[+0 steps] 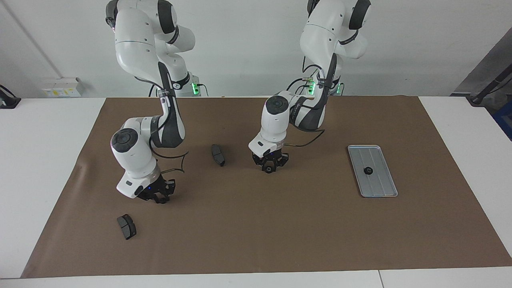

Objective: Pick bearing gear from pile to tray

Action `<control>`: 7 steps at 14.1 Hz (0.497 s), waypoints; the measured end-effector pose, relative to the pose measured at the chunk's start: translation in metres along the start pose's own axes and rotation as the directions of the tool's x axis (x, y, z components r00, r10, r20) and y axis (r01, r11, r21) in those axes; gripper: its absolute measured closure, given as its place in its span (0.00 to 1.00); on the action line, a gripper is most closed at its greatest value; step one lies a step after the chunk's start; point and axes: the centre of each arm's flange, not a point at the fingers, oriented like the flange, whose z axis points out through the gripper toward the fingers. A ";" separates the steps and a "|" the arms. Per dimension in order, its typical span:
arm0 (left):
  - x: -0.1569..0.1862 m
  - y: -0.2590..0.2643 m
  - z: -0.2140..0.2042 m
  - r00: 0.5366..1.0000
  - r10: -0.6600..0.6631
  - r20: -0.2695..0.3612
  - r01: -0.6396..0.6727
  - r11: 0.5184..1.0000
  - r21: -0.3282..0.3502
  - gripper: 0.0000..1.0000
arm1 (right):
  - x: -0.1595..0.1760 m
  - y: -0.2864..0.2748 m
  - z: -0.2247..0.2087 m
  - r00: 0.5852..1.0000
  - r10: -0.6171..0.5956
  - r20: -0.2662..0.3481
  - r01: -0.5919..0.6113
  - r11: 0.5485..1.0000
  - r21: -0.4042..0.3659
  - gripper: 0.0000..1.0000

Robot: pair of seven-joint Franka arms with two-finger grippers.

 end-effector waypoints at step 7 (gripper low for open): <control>0.004 -0.002 -0.002 1.000 -0.004 0.006 0.004 1.000 0.009 0.65 | 0.002 -0.002 -0.008 0.999 0.038 -0.010 -0.038 0.999 0.003 0.77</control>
